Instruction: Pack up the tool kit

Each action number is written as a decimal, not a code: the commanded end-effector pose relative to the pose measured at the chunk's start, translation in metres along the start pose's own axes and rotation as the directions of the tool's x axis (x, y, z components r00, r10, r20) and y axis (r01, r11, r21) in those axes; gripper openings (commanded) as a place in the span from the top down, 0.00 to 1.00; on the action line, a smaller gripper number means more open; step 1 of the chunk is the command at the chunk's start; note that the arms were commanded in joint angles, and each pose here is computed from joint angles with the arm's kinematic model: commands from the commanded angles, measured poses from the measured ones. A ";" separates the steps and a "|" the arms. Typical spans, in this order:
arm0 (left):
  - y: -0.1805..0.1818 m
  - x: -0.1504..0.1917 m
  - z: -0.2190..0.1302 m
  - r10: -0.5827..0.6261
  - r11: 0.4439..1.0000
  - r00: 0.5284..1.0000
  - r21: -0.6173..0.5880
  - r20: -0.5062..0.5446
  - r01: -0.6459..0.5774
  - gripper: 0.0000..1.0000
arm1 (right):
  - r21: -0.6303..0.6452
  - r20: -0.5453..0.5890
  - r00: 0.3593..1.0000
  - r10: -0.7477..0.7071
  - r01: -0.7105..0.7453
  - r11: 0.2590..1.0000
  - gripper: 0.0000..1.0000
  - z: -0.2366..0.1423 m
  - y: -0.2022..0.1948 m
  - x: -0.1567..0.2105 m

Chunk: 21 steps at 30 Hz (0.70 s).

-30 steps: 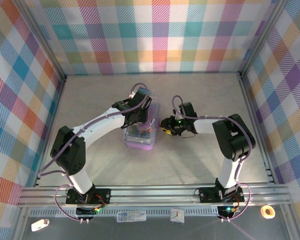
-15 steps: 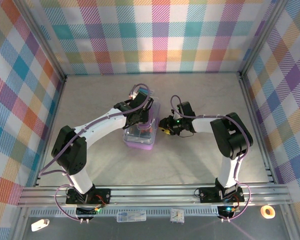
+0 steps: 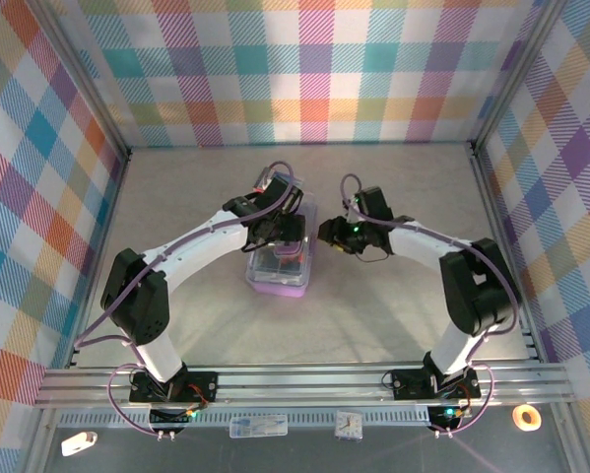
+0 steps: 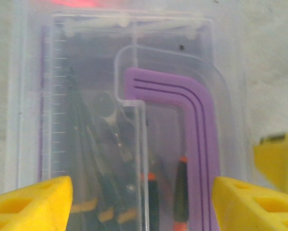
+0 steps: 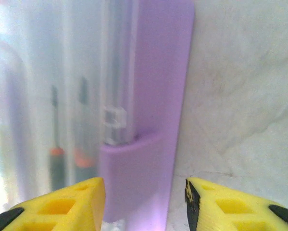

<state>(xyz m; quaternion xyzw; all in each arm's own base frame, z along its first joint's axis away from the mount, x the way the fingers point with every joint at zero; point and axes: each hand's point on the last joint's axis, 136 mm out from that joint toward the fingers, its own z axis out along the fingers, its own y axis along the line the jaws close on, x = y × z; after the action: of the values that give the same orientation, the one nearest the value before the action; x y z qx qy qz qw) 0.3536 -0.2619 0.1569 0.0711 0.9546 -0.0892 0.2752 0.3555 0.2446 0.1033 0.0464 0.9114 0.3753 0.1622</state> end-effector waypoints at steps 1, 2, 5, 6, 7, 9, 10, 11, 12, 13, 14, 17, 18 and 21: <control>-0.032 0.026 -0.021 0.057 0.990 0.990 0.135 -0.128 -0.040 0.22 | 0.082 0.060 0.997 -0.054 0.049 0.995 0.51 -0.037 -0.014 -0.022; -0.032 0.020 -0.028 0.063 0.990 0.992 0.129 -0.108 -0.049 0.21 | 0.083 0.075 0.995 -0.060 0.054 0.995 0.51 -0.046 -0.013 -0.025; -0.031 0.005 -0.046 0.070 0.988 0.997 0.141 -0.040 -0.064 0.14 | 0.094 0.109 0.990 -0.095 0.085 0.992 0.49 -0.067 -0.008 -0.030; -0.032 0.002 -0.052 0.072 0.985 0.997 0.156 -0.019 -0.068 0.13 | 0.101 0.121 0.987 -0.107 0.095 0.990 0.48 -0.074 -0.005 -0.031; -0.030 0.001 -0.056 0.071 0.985 0.997 0.159 -0.005 -0.069 0.11 | 0.106 0.130 0.985 -0.117 0.103 0.989 0.47 -0.080 -0.003 -0.032; -0.023 -0.004 -0.066 0.065 0.988 0.997 0.141 0.033 -0.069 0.09 | 0.105 0.154 0.978 -0.144 0.129 0.986 0.44 -0.094 0.005 -0.032; -0.018 -0.006 -0.072 0.062 0.989 0.996 0.129 0.056 -0.069 0.05 | 0.102 0.164 0.974 -0.158 0.143 0.984 0.43 -0.101 0.010 -0.031; -0.012 -0.009 -0.079 0.057 0.992 0.995 0.111 0.088 -0.067 0.00 | 0.095 0.177 0.968 -0.176 0.161 0.982 0.40 -0.109 0.016 -0.031; -0.005 -0.013 -0.088 0.049 0.994 0.991 0.088 0.126 -0.060 0.00 | 0.087 0.194 0.962 -0.191 0.177 0.980 0.36 -0.119 0.024 -0.031; 0.001 -0.016 -0.099 0.040 0.996 0.986 0.072 0.162 -0.052 0.00 | 0.081 0.201 0.960 -0.197 0.184 0.980 0.32 -0.129 0.031 -0.029; 0.006 -0.020 -0.115 0.029 0.997 0.976 0.065 0.215 -0.044 0.00 | 0.054 0.212 0.955 -0.208 0.201 0.978 0.29 -0.143 0.045 -0.026; 0.026 -0.029 -0.158 0.017 1.000 0.935 0.016 0.354 -0.024 0.00 | -0.018 0.295 0.911 -0.290 0.309 0.951 0.01 -0.186 0.089 -0.017; 0.035 -0.032 -0.171 0.013 1.000 0.921 -0.006 0.390 -0.011 0.00 | -0.007 0.331 0.880 -0.340 0.363 0.932 0.01 -0.200 0.102 -0.015; 0.059 -0.038 -0.200 0.021 0.997 0.874 -0.077 0.485 0.018 0.00 | 0.052 0.463 0.844 -0.271 0.279 0.959 0.01 -0.230 0.100 -0.020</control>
<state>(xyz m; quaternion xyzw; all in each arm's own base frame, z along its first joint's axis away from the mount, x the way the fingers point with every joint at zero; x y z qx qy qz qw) 0.2920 -0.1972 0.3214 0.0585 0.8772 -0.1278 0.4591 0.3048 0.1739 0.3187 -0.0313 0.8443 0.3567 0.3987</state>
